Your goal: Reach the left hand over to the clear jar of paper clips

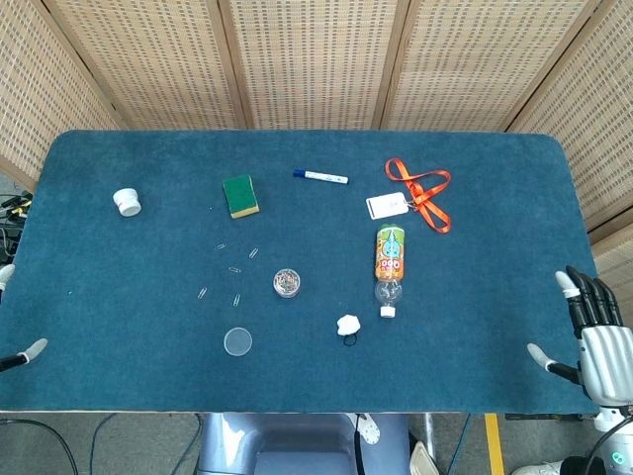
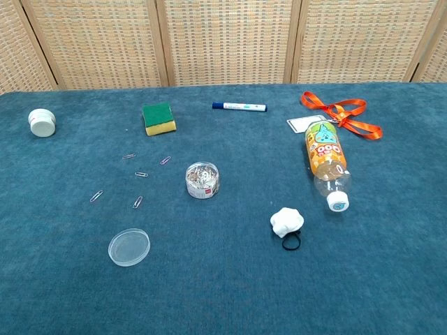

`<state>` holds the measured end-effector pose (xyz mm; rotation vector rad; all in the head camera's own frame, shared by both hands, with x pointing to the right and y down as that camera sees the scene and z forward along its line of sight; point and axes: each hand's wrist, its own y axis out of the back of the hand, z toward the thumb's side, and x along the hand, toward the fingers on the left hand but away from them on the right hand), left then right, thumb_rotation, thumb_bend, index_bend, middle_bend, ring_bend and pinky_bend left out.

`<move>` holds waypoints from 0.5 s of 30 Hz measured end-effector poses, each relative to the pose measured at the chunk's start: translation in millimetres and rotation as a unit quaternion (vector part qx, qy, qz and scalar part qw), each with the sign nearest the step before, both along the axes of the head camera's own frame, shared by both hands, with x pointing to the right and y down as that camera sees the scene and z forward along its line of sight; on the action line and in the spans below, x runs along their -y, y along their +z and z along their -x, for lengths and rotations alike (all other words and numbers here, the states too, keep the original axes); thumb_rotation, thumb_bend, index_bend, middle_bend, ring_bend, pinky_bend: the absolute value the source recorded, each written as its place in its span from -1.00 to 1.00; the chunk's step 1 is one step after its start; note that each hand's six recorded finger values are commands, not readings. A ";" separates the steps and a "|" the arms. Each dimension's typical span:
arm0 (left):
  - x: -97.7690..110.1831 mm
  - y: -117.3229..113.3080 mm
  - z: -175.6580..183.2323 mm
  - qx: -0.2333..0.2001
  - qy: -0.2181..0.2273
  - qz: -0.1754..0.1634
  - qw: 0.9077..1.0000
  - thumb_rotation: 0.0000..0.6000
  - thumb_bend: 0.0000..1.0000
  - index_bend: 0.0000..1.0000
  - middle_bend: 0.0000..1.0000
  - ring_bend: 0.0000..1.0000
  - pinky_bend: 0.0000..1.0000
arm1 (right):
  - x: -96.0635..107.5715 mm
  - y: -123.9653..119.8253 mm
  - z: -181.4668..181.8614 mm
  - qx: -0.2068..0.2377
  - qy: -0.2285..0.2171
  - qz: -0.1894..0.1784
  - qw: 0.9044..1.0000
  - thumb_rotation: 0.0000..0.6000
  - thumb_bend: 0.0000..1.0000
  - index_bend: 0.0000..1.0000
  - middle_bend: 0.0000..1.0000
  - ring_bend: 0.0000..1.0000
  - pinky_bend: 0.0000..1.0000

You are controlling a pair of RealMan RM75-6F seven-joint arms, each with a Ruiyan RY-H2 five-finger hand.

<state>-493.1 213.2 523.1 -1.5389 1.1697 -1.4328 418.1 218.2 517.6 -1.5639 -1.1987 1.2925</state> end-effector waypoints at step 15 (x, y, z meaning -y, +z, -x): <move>61.3 55.8 -50.4 0.001 0.090 0.030 0.995 1.00 -1.00 -0.85 -1.00 -1.00 -1.00 | 1.6 6.7 -1.8 -0.008 0.013 0.032 0.999 1.00 -1.00 -1.00 -1.00 -1.00 -1.00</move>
